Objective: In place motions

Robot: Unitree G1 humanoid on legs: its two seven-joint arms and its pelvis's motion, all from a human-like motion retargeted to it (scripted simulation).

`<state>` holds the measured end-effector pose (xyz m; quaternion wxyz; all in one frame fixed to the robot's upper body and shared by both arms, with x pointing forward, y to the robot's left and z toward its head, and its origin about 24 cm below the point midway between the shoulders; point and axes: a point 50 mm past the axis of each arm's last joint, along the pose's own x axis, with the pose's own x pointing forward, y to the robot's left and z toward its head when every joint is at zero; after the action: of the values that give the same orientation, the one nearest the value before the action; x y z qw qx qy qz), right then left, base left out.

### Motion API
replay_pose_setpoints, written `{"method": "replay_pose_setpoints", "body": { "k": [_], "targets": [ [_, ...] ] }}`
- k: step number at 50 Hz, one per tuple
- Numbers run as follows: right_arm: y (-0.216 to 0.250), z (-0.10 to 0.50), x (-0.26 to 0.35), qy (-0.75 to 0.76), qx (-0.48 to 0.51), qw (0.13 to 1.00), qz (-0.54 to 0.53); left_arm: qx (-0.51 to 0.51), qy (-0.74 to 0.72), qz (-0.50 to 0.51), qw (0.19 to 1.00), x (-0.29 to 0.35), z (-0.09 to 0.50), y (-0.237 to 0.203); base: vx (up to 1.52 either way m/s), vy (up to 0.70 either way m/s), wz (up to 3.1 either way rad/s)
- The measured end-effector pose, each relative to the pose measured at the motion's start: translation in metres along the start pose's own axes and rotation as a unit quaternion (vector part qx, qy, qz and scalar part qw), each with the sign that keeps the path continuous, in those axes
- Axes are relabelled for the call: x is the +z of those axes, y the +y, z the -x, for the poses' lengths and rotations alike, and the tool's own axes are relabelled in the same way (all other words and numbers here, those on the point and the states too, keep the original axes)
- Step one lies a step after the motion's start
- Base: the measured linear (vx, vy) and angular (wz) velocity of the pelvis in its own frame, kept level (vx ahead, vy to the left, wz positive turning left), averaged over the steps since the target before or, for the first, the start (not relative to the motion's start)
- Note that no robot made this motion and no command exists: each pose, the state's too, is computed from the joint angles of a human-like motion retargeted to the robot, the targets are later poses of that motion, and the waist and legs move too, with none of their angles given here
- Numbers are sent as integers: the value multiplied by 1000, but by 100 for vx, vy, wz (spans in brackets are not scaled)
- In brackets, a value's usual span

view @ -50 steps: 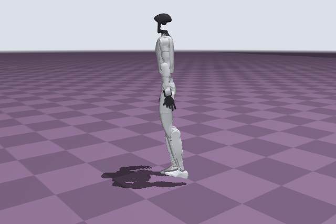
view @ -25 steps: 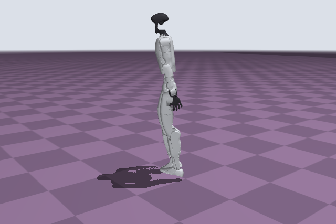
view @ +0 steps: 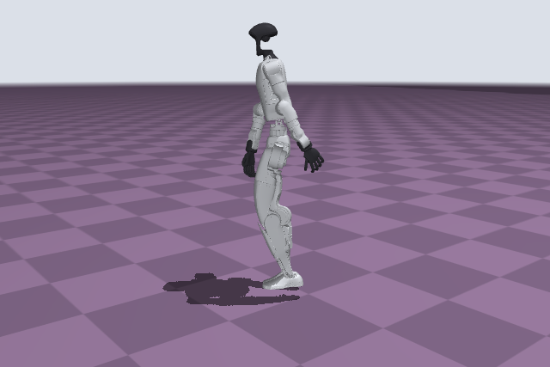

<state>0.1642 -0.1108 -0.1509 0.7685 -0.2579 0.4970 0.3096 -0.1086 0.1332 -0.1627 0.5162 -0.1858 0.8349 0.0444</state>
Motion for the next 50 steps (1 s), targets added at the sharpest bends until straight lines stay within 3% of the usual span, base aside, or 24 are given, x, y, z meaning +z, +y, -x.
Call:
{"method": "replay_pose_setpoints", "body": {
  "k": [6, 12, 16, 21, 25, 30, 33, 42, 46, 50],
  "targets": [
    [-53, 22, 98, -202, -50, 977, 41, 30, 92, 0, 995, -38, 6, 35, -3, -13, 95],
    [-62, 25, 95, -212, -79, 973, 40, 34, 81, 51, 995, -29, 7, 29, -2, 0, 16],
    [-33, 11, 35, -135, -43, 990, 18, 17, 52, 65, 996, -11, 6, 15, 16, 12, 52],
    [17, 16, -93, 62, -6, 997, -49, -13, -31, 36, 999, 49, 15, -17, 11, 11, 32],
    [53, 61, -195, 271, 19, 955, -118, -64, -140, -70, 986, 123, 41, -66, -10, 22, 83],
    [79, 119, -266, 405, -50, 876, -256, -80, -327, -241, 910, 217, 114, -127, -22, 18, -4],
    [99, 140, -285, 443, -77, 837, -311, -60, -388, -295, 871, 244, 148, -140, -4, 6, 10],
    [124, 126, -268, 406, -78, 821, -394, -32, -375, -286, 881, 236, 134, -126, 7, -4, -12],
    [100, 92, -235, 348, -46, 871, -344, -16, -285, -242, 927, 196, 90, -89, 13, -4, -42],
    [56, 48, -174, 256, -43, 941, -219, -18, -184, -142, 972, 129, 42, -49, 13, -6, -74]
  ]
}}
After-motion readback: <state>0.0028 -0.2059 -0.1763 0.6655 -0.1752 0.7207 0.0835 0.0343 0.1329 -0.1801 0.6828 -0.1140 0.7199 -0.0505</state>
